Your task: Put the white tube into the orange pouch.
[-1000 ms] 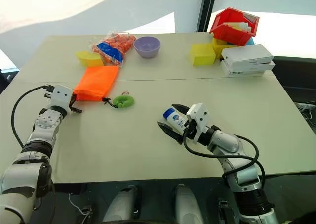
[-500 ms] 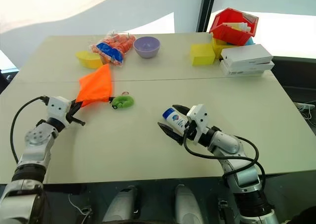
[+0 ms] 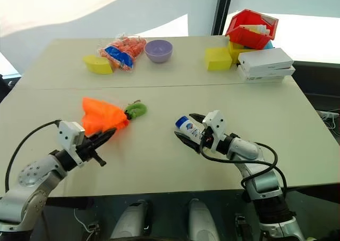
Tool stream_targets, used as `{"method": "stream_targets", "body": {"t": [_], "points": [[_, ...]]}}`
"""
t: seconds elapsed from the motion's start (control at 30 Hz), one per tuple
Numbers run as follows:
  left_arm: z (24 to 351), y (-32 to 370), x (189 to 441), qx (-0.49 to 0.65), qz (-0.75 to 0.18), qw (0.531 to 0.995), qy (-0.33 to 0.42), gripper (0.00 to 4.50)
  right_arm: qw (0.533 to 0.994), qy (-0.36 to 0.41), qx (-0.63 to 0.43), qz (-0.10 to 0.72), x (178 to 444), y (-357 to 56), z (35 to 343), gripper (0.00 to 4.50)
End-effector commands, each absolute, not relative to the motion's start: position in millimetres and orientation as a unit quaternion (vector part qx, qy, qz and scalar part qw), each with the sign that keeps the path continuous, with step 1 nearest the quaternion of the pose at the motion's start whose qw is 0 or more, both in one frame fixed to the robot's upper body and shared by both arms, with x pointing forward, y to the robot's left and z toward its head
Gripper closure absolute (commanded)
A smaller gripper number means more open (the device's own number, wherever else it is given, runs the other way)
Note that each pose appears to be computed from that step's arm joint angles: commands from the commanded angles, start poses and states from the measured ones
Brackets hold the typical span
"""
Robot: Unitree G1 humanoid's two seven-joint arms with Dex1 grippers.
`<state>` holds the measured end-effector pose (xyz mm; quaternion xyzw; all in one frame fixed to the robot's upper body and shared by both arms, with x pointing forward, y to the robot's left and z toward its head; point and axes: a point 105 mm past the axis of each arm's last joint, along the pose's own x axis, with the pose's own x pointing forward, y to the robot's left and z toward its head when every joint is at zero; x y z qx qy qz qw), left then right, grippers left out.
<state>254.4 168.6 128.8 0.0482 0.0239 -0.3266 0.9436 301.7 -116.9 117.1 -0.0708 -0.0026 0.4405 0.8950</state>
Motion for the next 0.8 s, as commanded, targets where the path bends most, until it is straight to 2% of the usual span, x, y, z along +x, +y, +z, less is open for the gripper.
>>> {"method": "stream_targets", "body": {"t": [0.03,0.13,0.3,0.53,0.63,0.8], "points": [[140.0,141.8,229.8,0.014,-0.383,0.923,0.023,4.45,0.902,0.0,-0.088,0.423,305.6,-131.0,119.4,0.0],[126.1,153.5,222.7,0.013,-0.371,0.927,0.059,4.45,0.907,0.021,-0.098,0.41,307.0,-138.5,108.5,0.0],[109.2,194.1,227.1,0.02,-0.306,0.948,0.086,4.45,0.911,0.038,-0.102,0.397,306.4,-144.5,98.6,0.0],[118.8,248.5,243.8,0.03,-0.215,0.975,0.055,4.45,0.921,0.053,-0.097,0.373,308.1,-151.6,87.3,0.0],[119.4,251.8,247.3,0.031,-0.214,0.975,0.053,4.45,0.925,0.052,-0.091,0.364,308.9,-152.3,85.5,0.0],[114.5,234.6,247.5,0.016,-0.249,0.966,0.061,4.45,0.927,0.047,-0.083,0.362,307.9,-151.3,85.3,0.0]]}}
